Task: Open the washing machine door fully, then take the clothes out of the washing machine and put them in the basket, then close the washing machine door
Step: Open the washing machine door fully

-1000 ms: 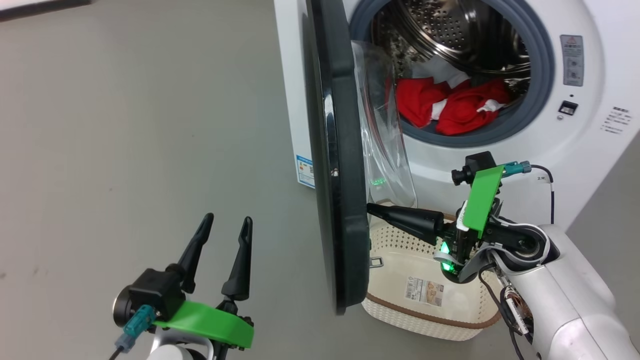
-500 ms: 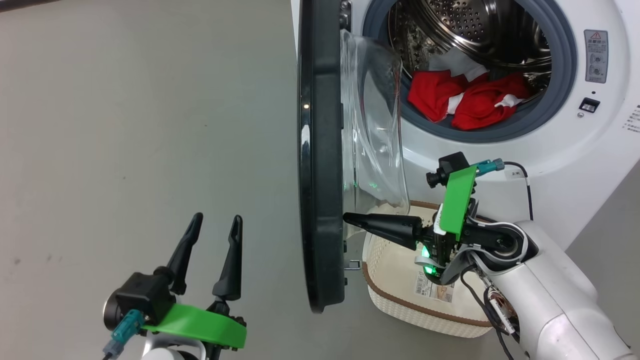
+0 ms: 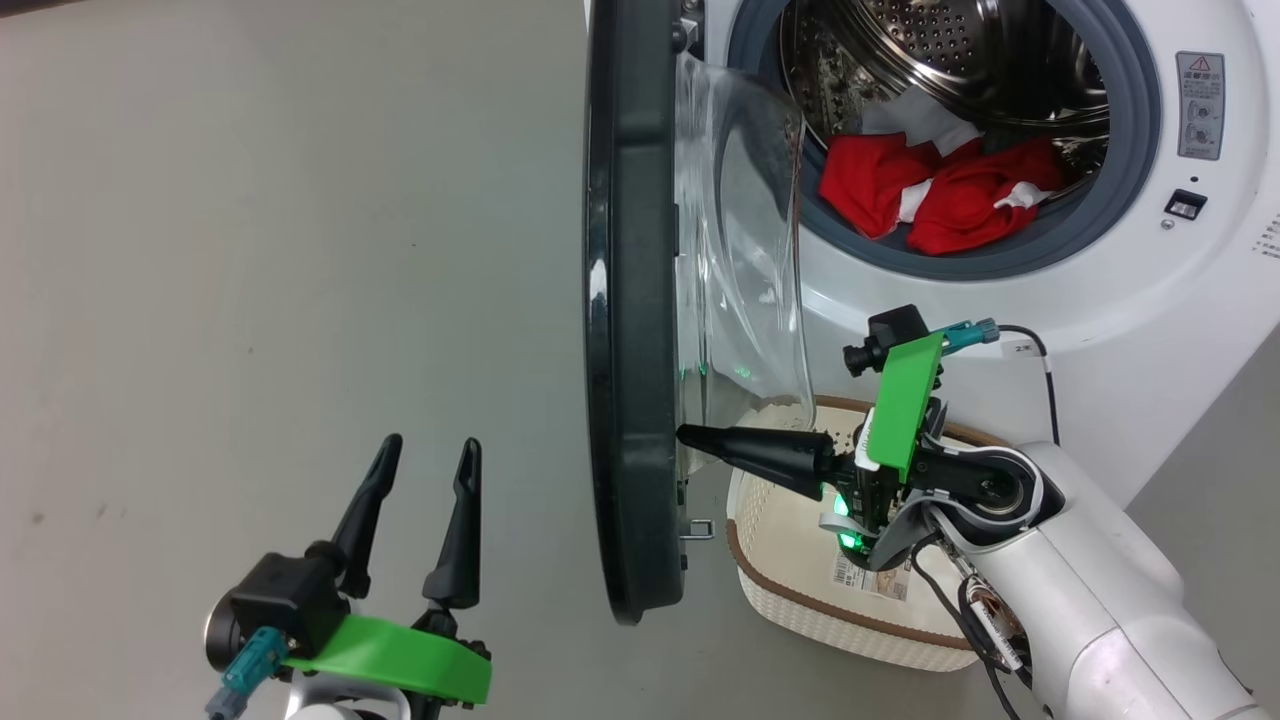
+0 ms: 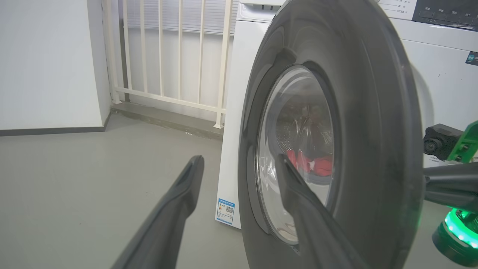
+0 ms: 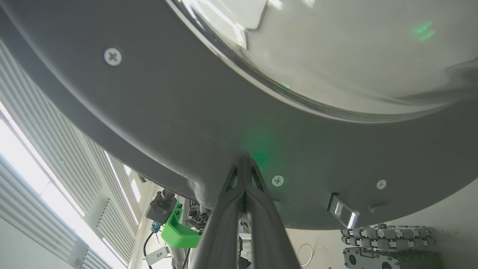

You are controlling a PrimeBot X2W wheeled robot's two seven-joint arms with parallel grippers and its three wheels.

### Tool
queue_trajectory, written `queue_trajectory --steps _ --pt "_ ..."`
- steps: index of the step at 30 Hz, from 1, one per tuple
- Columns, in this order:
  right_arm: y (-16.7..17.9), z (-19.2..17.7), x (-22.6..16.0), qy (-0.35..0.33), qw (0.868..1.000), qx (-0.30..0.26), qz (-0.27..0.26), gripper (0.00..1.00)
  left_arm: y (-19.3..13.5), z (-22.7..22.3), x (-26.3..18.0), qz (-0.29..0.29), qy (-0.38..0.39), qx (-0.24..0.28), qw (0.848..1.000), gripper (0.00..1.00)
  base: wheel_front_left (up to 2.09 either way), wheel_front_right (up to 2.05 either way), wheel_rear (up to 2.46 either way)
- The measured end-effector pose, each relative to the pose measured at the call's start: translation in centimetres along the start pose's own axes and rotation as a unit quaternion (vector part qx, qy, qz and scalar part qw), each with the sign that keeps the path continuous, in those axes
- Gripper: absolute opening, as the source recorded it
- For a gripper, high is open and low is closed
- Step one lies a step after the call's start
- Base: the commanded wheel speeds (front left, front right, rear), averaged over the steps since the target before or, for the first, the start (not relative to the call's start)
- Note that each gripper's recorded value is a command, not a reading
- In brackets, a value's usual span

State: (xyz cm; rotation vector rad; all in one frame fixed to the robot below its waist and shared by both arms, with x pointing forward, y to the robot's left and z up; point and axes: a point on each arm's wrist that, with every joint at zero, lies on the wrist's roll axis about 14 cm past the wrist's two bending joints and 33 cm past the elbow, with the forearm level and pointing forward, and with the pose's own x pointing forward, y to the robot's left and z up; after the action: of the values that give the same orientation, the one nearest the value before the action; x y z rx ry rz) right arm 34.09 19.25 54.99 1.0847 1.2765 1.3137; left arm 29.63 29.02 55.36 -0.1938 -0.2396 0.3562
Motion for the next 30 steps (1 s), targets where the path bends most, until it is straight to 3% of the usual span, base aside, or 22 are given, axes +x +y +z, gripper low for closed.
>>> queue_trajectory --steps 3,5,6,7,12,17,19,25,30 --pt "-0.1 0.5 -0.1 -0.018 1.000 -0.007 -0.006 0.00 -0.1 0.0 0.0 -0.001 0.000 -0.001 1.000 1.00 0.00 0.00 0.00" --pt "0.2 0.9 -0.2 -0.029 0.999 -0.021 -0.009 0.53 -0.1 0.0 0.0 -0.002 0.000 -0.001 1.000 1.00 0.00 0.00 0.00" --pt "0.7 1.2 -0.3 -0.036 0.999 -0.032 -0.006 0.88 -0.2 -0.1 0.0 -0.003 0.001 -0.002 1.000 1.00 0.00 0.00 0.00" --pt "1.2 1.6 -0.5 -0.047 0.998 -0.044 -0.003 1.00 -0.2 -0.1 0.0 -0.003 0.001 -0.002 1.000 1.00 0.00 0.00 0.00" --pt "2.9 3.9 -2.3 -0.127 0.986 -0.110 -0.002 1.00 -0.2 -0.2 -0.1 -0.004 0.003 -0.004 1.000 1.00 0.00 0.00 0.00" --pt "0.8 6.5 -5.5 -0.236 0.951 -0.186 -0.068 1.00 -0.3 -0.5 -0.1 -0.005 0.007 -0.004 1.000 1.00 0.00 0.00 0.00" --pt "-0.2 7.2 -6.5 -0.267 0.931 -0.228 -0.101 1.00 -0.3 -0.5 -0.1 -0.006 0.007 -0.005 1.000 1.00 0.00 0.00 0.00" --pt "-2.7 9.5 -10.5 -0.360 0.842 -0.357 -0.186 1.00 -0.4 -0.4 -0.1 -0.007 0.005 -0.008 1.000 1.00 0.00 0.00 0.00" --pt "-4.4 9.7 -12.5 -0.393 0.792 -0.410 -0.225 1.00 -0.4 -0.1 -0.1 -0.008 0.000 -0.010 1.000 1.00 0.00 0.00 0.00"
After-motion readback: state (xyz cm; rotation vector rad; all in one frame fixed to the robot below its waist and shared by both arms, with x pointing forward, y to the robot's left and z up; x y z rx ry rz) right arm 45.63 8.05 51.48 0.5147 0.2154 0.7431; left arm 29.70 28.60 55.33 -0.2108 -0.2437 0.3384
